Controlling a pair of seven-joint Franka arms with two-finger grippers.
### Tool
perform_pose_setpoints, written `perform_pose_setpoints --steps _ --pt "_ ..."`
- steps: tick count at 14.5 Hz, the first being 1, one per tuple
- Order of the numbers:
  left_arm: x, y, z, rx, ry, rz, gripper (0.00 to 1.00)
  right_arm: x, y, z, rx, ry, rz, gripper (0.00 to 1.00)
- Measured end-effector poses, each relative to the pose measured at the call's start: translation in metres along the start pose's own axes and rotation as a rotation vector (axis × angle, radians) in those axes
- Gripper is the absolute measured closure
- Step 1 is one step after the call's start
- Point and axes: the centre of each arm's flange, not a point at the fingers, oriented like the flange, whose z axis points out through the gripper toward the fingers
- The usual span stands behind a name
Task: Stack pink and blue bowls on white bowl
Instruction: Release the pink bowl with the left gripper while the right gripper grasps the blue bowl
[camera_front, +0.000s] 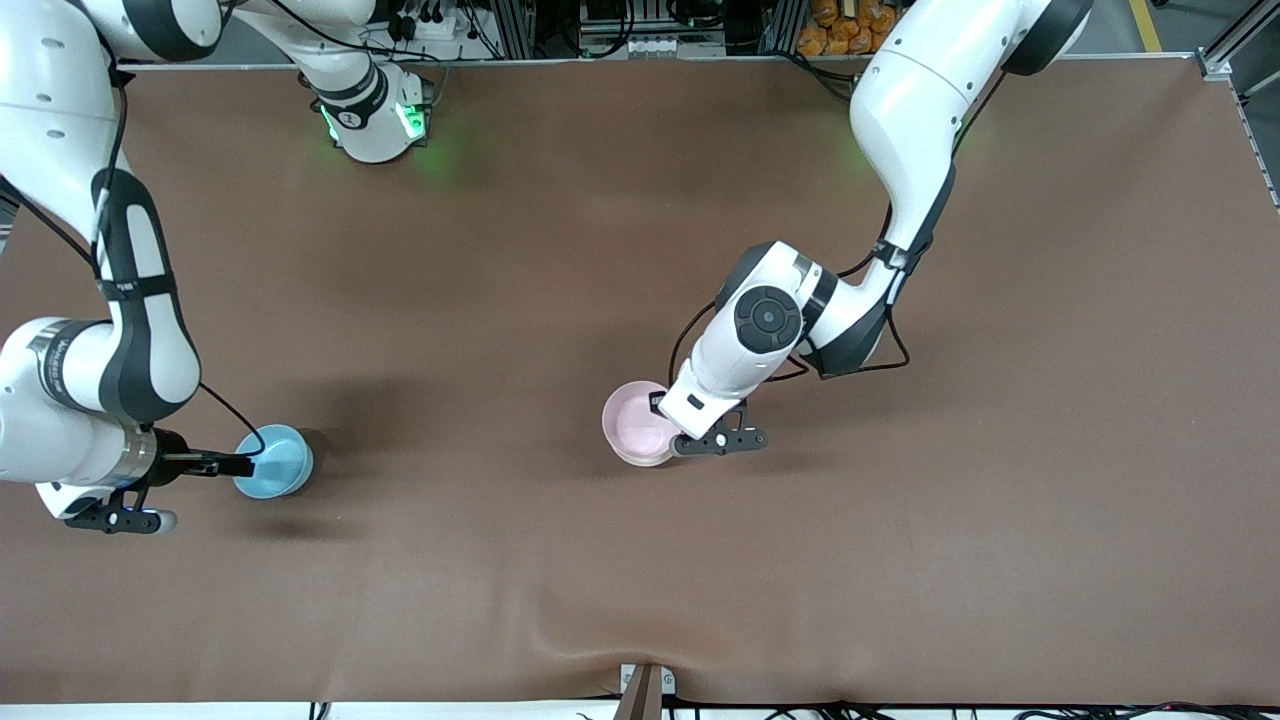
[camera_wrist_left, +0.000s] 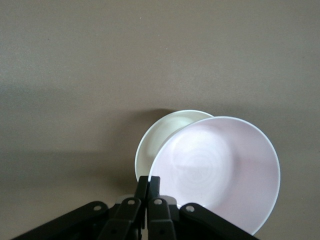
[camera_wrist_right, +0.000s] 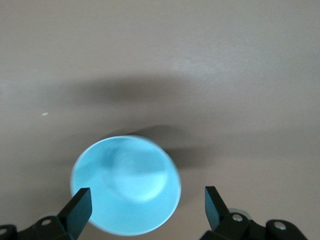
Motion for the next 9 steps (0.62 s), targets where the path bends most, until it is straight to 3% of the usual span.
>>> perform_pose_setpoints --steps 6,9 --pt "0.000 -0.003 0.015 0.001 -0.002 -0.004 0.97 -0.003 0.032 0.049 0.006 -0.020 -0.003 0.00" --pt "-0.001 -0.004 0.027 -0.004 0.002 -0.003 0.97 -0.006 0.028 0.061 0.012 -0.037 -0.007 0.12"
